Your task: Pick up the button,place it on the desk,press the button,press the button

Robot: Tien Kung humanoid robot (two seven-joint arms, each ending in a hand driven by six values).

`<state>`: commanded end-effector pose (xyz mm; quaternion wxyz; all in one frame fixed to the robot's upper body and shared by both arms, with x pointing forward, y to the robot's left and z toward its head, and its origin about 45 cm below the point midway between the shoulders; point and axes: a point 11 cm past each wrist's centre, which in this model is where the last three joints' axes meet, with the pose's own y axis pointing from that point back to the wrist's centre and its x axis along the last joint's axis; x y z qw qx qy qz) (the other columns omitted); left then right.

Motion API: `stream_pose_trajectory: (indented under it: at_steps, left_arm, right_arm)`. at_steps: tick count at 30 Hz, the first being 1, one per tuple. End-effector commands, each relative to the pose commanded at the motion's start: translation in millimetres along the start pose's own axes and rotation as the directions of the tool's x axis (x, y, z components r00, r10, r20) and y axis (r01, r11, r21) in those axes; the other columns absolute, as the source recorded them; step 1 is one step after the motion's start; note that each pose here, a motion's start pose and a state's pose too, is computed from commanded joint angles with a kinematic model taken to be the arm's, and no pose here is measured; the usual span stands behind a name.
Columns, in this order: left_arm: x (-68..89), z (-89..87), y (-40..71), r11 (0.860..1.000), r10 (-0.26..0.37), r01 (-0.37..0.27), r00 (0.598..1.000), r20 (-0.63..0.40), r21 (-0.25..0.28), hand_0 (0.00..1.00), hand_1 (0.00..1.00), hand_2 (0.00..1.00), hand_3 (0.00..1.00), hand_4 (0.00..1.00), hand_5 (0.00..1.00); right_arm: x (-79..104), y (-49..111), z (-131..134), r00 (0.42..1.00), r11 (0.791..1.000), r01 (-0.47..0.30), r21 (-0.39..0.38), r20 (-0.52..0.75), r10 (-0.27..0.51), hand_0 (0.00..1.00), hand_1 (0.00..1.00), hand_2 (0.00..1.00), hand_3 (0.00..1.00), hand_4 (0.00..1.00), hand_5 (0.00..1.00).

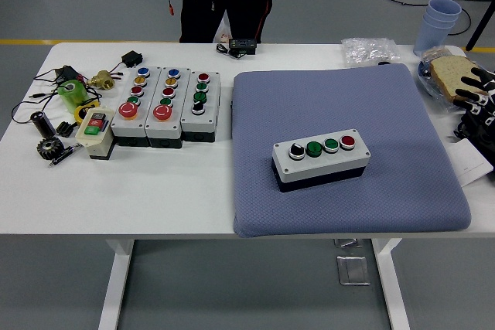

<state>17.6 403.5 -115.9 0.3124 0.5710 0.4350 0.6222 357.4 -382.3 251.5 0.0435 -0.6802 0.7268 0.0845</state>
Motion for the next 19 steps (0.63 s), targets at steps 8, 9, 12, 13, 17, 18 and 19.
stream_pose_trajectory:
  at_steps: [8,9,12,13,17,18,19]
  left_arm:
    - [-0.8,12.4,2.3,1.0,0.0,0.0,1.0,0.0,-0.018,0.547,0.42,0.424,0.429,0.264,0.423]
    - [-1.0,12.9,2.4,1.0,-0.001,0.001,1.0,-0.004,-0.018,0.547,0.42,0.424,0.429,0.264,0.423]
    - [-0.7,11.1,2.1,1.0,-0.001,0.001,1.0,-0.006,-0.014,0.547,0.419,0.424,0.429,0.264,0.422]
    - [-0.7,11.0,2.1,1.0,-0.001,0.0,1.0,-0.005,-0.014,0.547,0.419,0.424,0.429,0.264,0.422]
    - [-0.5,10.9,2.0,1.0,0.0,0.0,1.0,-0.012,-0.013,0.547,0.419,0.423,0.428,0.267,0.421]
    - [-0.6,11.3,2.1,1.0,0.0,0.0,1.0,-0.01,-0.014,0.547,0.419,0.423,0.428,0.267,0.421]
    - [-0.6,11.5,2.1,1.0,0.0,0.0,1.0,-0.007,-0.016,0.547,0.419,0.423,0.428,0.267,0.421]
  right_arm:
    - [-3.3,-3.8,-12.8,1.0,0.999,0.01,0.033,0.007,-0.011,0.644,0.582,0.636,0.639,0.666,0.413]
    - [-3.4,-4.0,-13.8,1.0,0.999,0.011,0.036,0.007,-0.011,0.644,0.582,0.636,0.639,0.666,0.413]
    - [-0.8,-2.3,-12.1,1.0,1.0,0.005,0.031,0.01,-0.005,0.643,0.583,0.636,0.637,0.669,0.403]
    - [-0.6,-2.2,-12.0,1.0,1.0,0.004,0.031,0.01,-0.005,0.643,0.583,0.636,0.637,0.669,0.403]
    - [-0.1,-1.8,-11.0,1.0,1.0,0.002,0.03,0.013,-0.002,0.643,0.583,0.636,0.636,0.669,0.401]
    - [-0.6,-1.8,-10.6,1.0,1.0,0.004,0.029,0.012,-0.004,0.643,0.583,0.636,0.636,0.669,0.401]
    - [-0.9,-1.6,-10.2,1.0,1.0,0.004,0.029,0.013,-0.005,0.643,0.583,0.636,0.636,0.669,0.401]
